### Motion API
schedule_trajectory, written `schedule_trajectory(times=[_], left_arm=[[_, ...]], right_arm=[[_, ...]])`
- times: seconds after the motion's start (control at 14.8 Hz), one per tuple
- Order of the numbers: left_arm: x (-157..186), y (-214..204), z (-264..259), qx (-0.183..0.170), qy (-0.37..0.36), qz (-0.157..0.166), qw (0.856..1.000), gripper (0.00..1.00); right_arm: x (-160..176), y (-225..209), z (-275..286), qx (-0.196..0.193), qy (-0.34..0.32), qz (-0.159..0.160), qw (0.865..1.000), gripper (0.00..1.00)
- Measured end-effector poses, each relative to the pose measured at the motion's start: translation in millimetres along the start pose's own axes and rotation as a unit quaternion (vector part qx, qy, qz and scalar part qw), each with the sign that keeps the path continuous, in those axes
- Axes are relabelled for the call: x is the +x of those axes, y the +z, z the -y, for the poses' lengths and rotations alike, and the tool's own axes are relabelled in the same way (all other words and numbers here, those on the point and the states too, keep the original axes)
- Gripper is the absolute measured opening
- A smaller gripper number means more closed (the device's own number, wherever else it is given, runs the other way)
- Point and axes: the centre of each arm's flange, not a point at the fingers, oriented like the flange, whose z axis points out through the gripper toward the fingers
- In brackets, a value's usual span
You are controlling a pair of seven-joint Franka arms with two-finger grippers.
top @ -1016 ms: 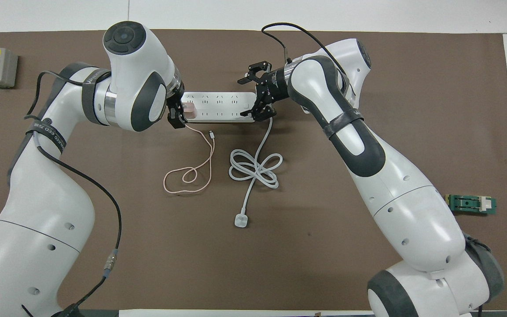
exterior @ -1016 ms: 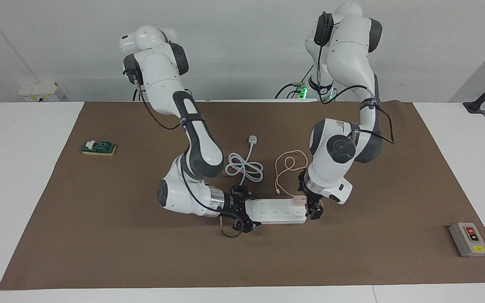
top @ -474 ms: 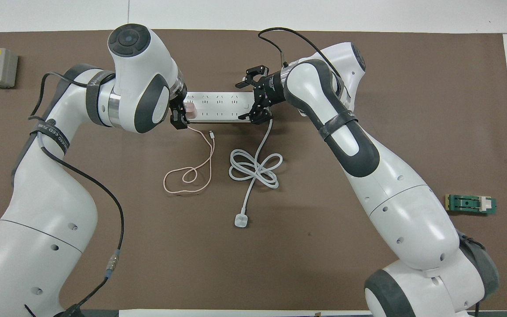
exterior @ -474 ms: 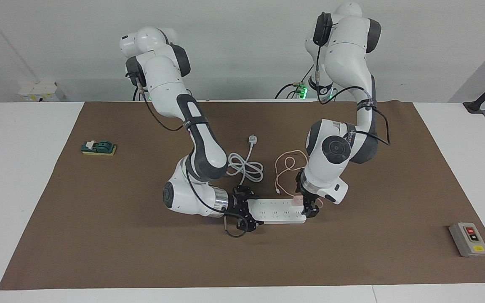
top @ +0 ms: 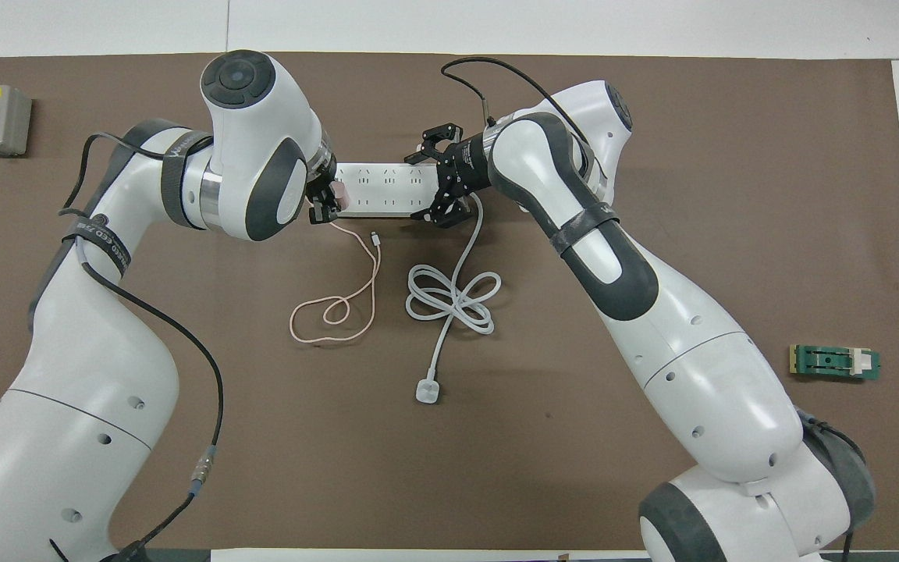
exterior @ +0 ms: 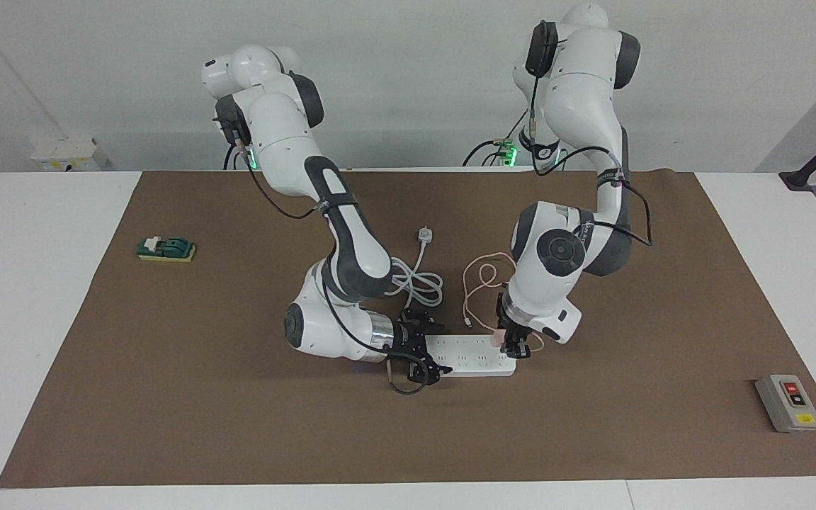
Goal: Unplug charger and place it aside
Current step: 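Grasp the pink charger with the left gripper while the right gripper holds the strip, then pull the pink charger out of the strip with the left gripper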
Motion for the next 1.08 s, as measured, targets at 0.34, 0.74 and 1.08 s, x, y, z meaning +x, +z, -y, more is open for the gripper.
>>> schedule_trajectory(times=[0.34,0.74,1.08], left_arm=[[-0.2,0.0,0.4,-0.001,0.009,-0.001,1.0,0.3],[-1.0,-0.2,1.2,-0.002,0.01,-0.002,1.0,0.3],[-0.8,-0.1,1.2,-0.002,0.01,-0.002,1.0,0.3]], right_arm=[[16.0,3.3,2.0,0.002,0.004,-0.007,1.0,1.0],[16.7,8.5,2.1,0.009,-0.001,-0.012,1.0,0.94],[16.3,8.7,2.1,0.01,-0.002,-0.013,1.0,0.94]])
